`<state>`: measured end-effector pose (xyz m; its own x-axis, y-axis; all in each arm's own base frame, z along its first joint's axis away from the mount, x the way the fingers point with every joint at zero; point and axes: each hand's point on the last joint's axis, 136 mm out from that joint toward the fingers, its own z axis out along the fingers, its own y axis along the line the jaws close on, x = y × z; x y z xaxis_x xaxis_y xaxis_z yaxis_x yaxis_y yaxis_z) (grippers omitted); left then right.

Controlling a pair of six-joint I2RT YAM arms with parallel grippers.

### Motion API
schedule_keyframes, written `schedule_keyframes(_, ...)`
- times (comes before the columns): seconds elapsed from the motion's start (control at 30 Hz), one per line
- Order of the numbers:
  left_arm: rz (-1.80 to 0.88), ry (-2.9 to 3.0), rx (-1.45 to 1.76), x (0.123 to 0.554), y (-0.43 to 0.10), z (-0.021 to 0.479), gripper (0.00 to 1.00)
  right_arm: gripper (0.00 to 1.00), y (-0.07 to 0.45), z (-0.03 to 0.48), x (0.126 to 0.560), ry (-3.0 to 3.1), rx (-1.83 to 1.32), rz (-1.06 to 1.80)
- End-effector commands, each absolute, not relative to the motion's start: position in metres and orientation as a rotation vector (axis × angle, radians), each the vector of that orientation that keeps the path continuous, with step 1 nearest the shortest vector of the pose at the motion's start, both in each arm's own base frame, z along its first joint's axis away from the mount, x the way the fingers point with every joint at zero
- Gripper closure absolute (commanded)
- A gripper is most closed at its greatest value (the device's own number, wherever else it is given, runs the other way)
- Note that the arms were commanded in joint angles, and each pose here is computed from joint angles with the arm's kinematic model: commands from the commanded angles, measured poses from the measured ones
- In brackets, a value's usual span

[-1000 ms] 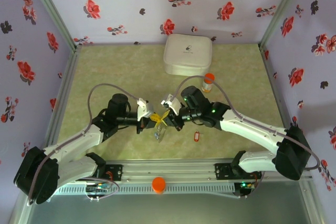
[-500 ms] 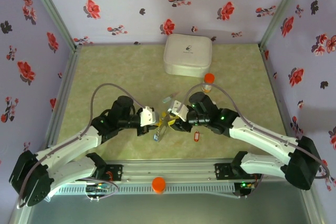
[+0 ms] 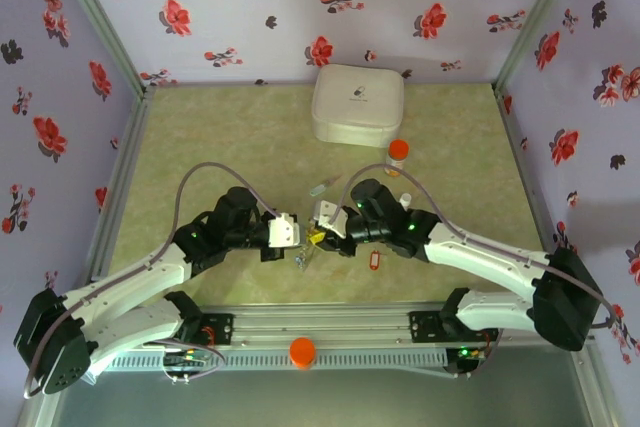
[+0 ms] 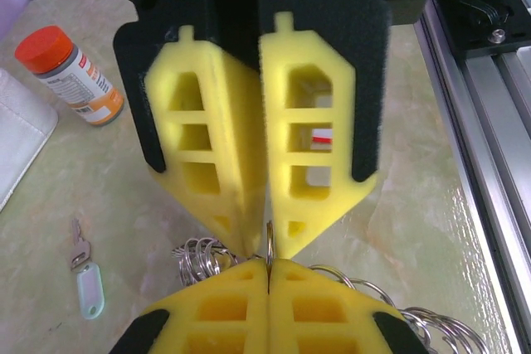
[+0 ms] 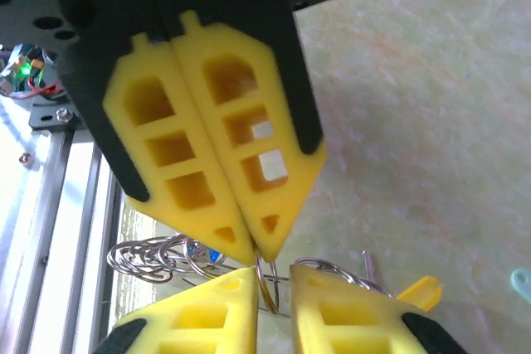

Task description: Put the keys on the keyring

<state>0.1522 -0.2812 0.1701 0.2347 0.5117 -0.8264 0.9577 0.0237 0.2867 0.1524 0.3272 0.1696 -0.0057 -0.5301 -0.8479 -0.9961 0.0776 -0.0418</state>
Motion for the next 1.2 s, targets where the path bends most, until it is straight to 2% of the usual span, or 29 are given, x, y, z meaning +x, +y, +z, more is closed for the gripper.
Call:
schedule_keyframes(0.0, -0.610, 1.363, 1.628, 0.151, -0.283, 0.183, 1.00, 0.90, 0.333, 0.172, 0.147, 1.564, -1.560, 0.835)
schedule_keyframes(0.1, -0.606, 1.369, 1.623, 0.152, -0.282, 0.183, 1.00, 1.00, 0.333, 0.171, 0.146, 1.558, -1.569, 0.838)
schedule_keyframes(0.17, -0.590, 1.385, 1.604, 0.155, -0.281, 0.183, 1.00, 1.00, 0.332, 0.171, 0.145, 1.552, -1.570, 0.834)
schedule_keyframes(0.23, -0.556, 1.424, 1.553, 0.163, -0.276, 0.183, 0.84, 1.00, 0.330, 0.172, 0.146, 1.543, -1.558, 0.826)
schedule_keyframes(0.3, -0.558, 1.444, 1.479, 0.167, -0.268, 0.185, 0.74, 1.00, 0.329, 0.172, 0.147, 1.521, -1.538, 0.822)
schedule_keyframes(0.37, -0.600, 1.454, 1.394, 0.169, -0.261, 0.187, 0.70, 1.00, 0.329, 0.176, 0.146, 1.491, -1.512, 0.839)
schedule_keyframes(0.73, -0.803, 1.456, 1.405, 0.149, -0.264, 0.187, 0.70, 1.00, 0.328, 0.181, 0.139, 1.448, -1.514, 0.891)
schedule_keyframes(1.17, -0.776, 1.439, 1.543, 0.152, -0.279, 0.179, 0.72, 1.00, 0.325, 0.177, 0.140, 1.689, -1.629, 0.844)
